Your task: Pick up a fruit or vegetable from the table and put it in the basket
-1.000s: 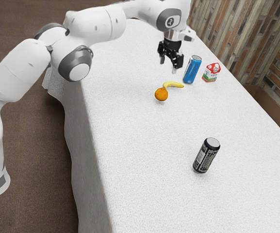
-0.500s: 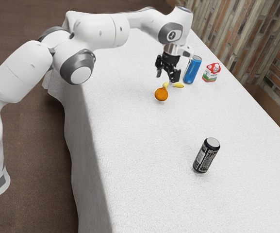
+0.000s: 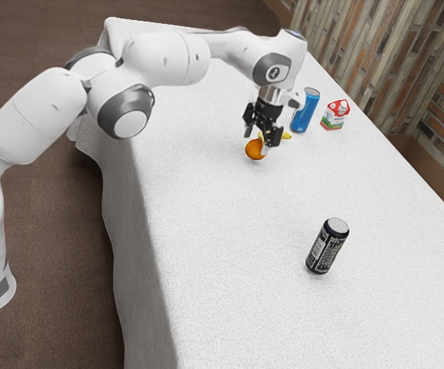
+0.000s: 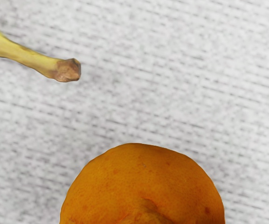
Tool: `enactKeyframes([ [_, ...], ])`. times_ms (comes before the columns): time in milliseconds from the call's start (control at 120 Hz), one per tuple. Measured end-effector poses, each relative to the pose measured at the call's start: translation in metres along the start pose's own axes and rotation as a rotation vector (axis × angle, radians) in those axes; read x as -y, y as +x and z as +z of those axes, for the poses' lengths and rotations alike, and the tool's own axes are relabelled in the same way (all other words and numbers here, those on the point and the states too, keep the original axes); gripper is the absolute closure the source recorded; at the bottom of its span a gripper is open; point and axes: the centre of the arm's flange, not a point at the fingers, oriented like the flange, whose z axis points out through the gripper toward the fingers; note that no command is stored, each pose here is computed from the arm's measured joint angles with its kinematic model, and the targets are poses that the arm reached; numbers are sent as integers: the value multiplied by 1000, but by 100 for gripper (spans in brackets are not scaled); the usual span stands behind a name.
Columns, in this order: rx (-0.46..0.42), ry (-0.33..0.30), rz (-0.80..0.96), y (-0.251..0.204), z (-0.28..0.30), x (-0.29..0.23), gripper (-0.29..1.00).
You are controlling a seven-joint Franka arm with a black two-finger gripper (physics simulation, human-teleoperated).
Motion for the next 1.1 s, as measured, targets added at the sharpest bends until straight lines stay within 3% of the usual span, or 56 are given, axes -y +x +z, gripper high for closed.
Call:
enactKeyframes([
  [375,18,-1,11,5,17,-8,0],
  [442,20,-2,12,6,20,-8,6],
  [558,18,-2,8,6,20,-8,27],
  [708,-32,-4,25,5,-8,-20,37],
  [883,-189,-17,165,-25,-121,-115,38],
  [1100,-274,-39,389,-101,-198,-260,38],
])
